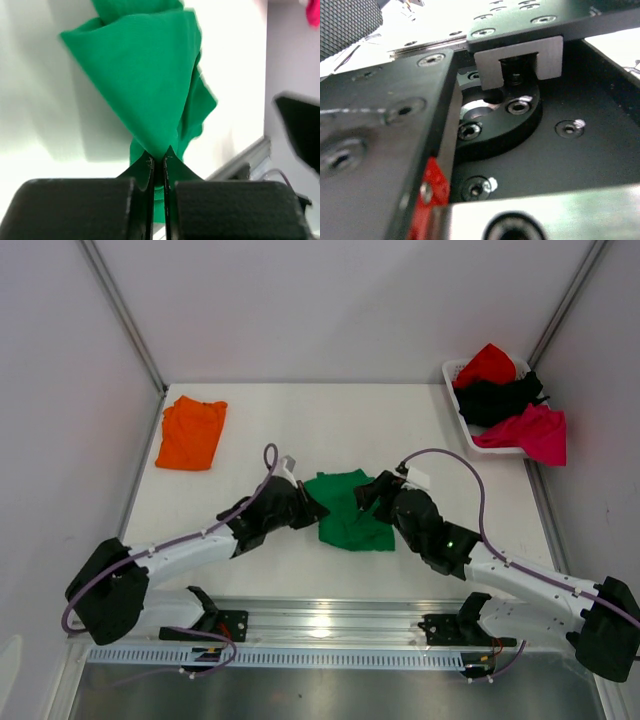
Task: Fold and stack the t-shirts
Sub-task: Neatly place the folded tshirt to the corner
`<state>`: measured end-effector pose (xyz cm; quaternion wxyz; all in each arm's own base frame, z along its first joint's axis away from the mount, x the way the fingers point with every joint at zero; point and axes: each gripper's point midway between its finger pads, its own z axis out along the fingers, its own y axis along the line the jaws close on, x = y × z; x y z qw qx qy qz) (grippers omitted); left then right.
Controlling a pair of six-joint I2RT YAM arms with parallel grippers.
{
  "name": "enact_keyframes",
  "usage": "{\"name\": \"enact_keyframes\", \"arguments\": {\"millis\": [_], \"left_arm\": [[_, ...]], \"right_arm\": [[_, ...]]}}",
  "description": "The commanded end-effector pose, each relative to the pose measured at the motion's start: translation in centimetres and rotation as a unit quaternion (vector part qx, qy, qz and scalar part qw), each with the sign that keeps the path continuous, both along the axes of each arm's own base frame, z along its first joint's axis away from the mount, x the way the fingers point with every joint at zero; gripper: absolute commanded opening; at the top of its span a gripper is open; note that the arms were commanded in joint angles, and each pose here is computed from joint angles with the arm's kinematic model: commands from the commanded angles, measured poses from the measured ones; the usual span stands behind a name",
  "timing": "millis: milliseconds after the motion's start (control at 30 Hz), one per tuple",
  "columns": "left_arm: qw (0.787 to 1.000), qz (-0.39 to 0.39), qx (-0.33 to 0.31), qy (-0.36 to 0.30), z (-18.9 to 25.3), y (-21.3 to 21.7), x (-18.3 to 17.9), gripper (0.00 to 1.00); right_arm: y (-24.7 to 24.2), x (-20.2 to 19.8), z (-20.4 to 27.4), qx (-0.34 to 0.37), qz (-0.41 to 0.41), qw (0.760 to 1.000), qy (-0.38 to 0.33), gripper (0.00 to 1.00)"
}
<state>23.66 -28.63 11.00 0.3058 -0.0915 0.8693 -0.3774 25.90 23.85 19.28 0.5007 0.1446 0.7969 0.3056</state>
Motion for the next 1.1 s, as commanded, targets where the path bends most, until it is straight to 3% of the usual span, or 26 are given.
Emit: {"name": "enact_keyframes", "arguments": {"millis": [0,200,500,700,767,1067], "left_arm": [[0.994,0.025,0.102,-0.025,-0.7,4.8,2.7,0.02],[0.988,0.038,0.148,-0.034,0.2,7.7,5.3,0.03],[0.983,0.041,0.167,-0.068,2.4,9.3,8.9,0.04],[0.982,0.03,0.181,-0.046,3.0,10.9,12.6,0.02],[0.98,0.03,0.196,-0.021,1.4,11.9,13.3,0.02],[0.98,0.063,0.188,-0.023,3.0,15.0,19.2,0.01]], "right_arm": [[-0.3,0.3,1.3,0.012,-0.008,1.0,-0.015,0.79],[-0.7,0.2,1.1,0.007,-0.011,1.0,-0.012,0.79],[-1.6,0.3,0.6,-0.01,-0.02,1.0,-0.007,0.79],[-1.7,0.5,0.0,-0.019,-0.021,1.0,-0.002,0.8],[-1.9,0.6,-0.1,-0.024,-0.022,0.999,-0.001,0.8],[-2.8,1.1,-0.9,-0.041,-0.034,0.999,0.008,0.79]]}}
